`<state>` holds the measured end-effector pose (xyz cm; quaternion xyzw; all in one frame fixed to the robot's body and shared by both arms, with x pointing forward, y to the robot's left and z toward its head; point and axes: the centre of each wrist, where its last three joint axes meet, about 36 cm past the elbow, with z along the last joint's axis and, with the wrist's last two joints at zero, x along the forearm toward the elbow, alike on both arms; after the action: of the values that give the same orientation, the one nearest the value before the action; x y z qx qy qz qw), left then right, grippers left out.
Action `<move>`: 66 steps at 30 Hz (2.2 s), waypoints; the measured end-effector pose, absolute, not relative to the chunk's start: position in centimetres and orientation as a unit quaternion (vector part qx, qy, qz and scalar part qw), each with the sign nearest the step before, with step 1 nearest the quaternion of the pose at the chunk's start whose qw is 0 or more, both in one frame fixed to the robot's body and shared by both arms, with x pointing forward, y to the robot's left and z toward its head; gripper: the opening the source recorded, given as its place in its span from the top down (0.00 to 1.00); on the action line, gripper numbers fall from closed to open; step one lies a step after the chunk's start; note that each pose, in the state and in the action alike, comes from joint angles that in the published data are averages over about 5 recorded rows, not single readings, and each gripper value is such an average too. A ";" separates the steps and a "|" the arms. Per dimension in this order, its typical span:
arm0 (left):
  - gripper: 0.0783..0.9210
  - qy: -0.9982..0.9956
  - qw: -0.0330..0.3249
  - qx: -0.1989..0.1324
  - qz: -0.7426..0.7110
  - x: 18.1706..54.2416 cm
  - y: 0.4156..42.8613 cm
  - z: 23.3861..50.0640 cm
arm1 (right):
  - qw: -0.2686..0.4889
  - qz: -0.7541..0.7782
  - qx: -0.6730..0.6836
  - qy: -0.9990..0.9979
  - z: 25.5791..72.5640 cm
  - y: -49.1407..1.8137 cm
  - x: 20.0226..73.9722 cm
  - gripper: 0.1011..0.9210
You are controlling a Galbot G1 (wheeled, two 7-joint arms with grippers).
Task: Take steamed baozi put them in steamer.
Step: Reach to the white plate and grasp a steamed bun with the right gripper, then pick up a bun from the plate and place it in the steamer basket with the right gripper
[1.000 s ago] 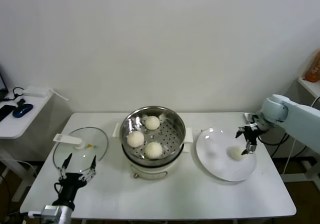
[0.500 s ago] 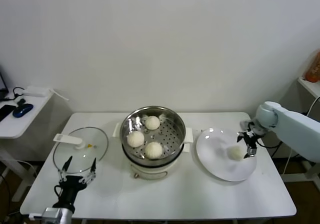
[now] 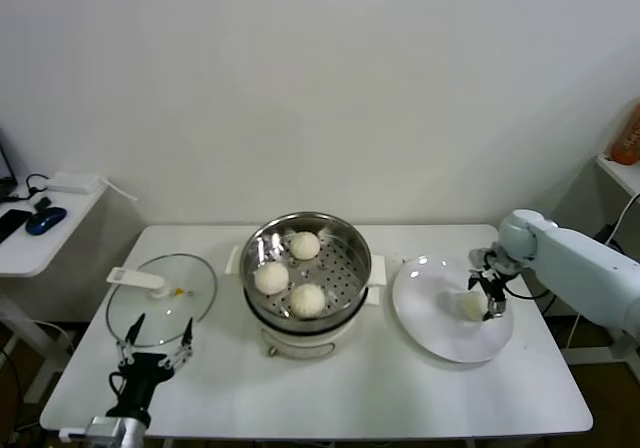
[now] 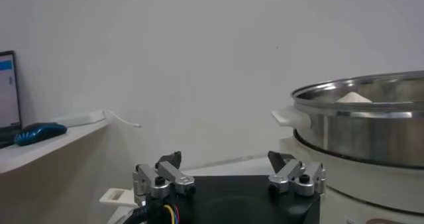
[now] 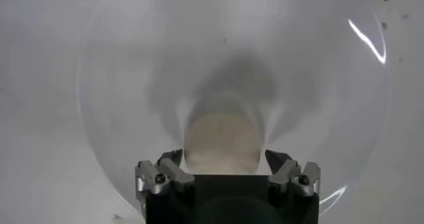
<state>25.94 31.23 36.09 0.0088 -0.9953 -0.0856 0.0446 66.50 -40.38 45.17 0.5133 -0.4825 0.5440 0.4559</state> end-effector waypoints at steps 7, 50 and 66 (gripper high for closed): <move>0.12 -0.995 0.045 0.008 -0.086 26.0 31.2 36.0 | 0.456 0.546 0.513 -0.479 44.8 -40.2 66.6 0.17; 0.12 -0.995 0.031 0.000 -0.093 26.2 30.6 36.2 | 0.331 0.511 0.557 -0.565 68.8 -24.6 70.5 0.29; 0.12 -0.995 0.014 -0.007 -0.099 27.0 29.9 37.5 | 0.312 0.516 0.595 -0.532 68.8 -12.4 70.0 0.29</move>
<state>26.95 29.86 37.53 -0.0067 -0.9949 -0.0993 0.0137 70.05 -12.39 68.78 0.5948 -0.5315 0.5163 0.3116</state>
